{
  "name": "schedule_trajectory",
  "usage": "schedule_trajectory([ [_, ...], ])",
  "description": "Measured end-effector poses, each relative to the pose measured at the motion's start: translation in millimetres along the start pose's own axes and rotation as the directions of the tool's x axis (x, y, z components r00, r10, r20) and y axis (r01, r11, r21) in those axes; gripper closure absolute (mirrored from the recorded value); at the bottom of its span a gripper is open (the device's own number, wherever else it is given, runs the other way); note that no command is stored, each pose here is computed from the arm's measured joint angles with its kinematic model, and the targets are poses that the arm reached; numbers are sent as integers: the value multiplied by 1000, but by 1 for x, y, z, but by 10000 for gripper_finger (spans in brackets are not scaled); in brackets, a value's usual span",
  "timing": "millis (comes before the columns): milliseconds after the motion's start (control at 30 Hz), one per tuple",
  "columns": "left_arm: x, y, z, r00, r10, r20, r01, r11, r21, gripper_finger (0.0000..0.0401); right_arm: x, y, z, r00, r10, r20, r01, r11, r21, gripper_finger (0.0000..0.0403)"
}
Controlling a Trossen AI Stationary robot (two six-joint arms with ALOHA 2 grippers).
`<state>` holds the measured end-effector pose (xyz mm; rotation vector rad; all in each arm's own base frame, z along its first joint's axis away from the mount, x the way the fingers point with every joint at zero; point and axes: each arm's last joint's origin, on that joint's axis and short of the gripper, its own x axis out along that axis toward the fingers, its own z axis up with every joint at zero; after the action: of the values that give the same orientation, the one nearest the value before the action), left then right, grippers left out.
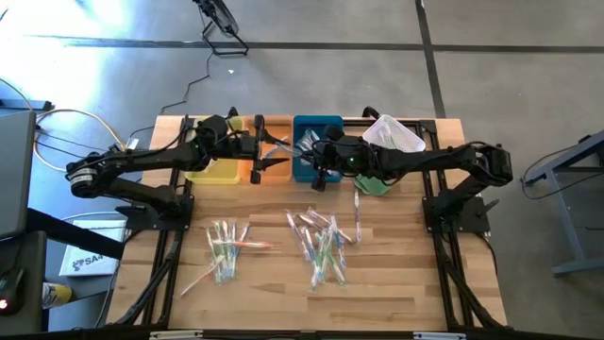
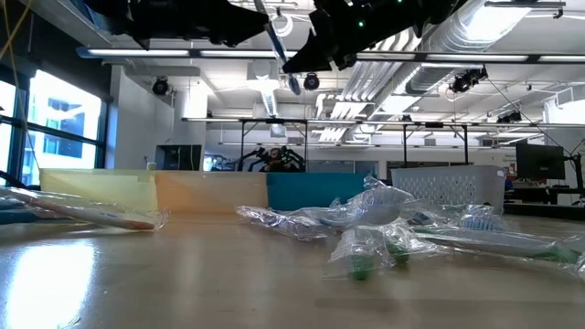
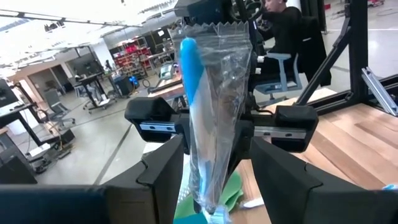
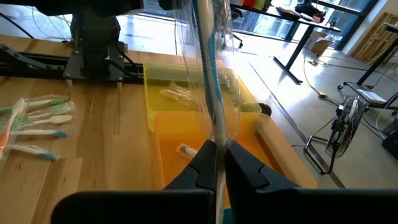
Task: Pick & Place Toothbrushes
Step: Put the blue toothbrush into the orange bin
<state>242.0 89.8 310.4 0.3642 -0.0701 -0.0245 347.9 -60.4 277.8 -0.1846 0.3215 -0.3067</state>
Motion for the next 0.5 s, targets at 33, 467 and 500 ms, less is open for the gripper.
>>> schedule_trajectory([
  [33, 0, 0, 0, 1000, 0, 1, 0, 1000, 0, 219, 1, 0, 0, 1000, 0, -1, 0, 1000, 0, 397],
  [467, 0, 0, 1, 1000, 1, 6, -2, 1000, 3, 327, 1, 1, -1, 1000, 3, -5, -3, 1000, -1, 397],
  [500, 0, 0, 1, 1000, 3, 9, -3, 1000, 4, 338, 1, 1, -1, 1000, 3, -5, -3, 1000, -1, 397],
])
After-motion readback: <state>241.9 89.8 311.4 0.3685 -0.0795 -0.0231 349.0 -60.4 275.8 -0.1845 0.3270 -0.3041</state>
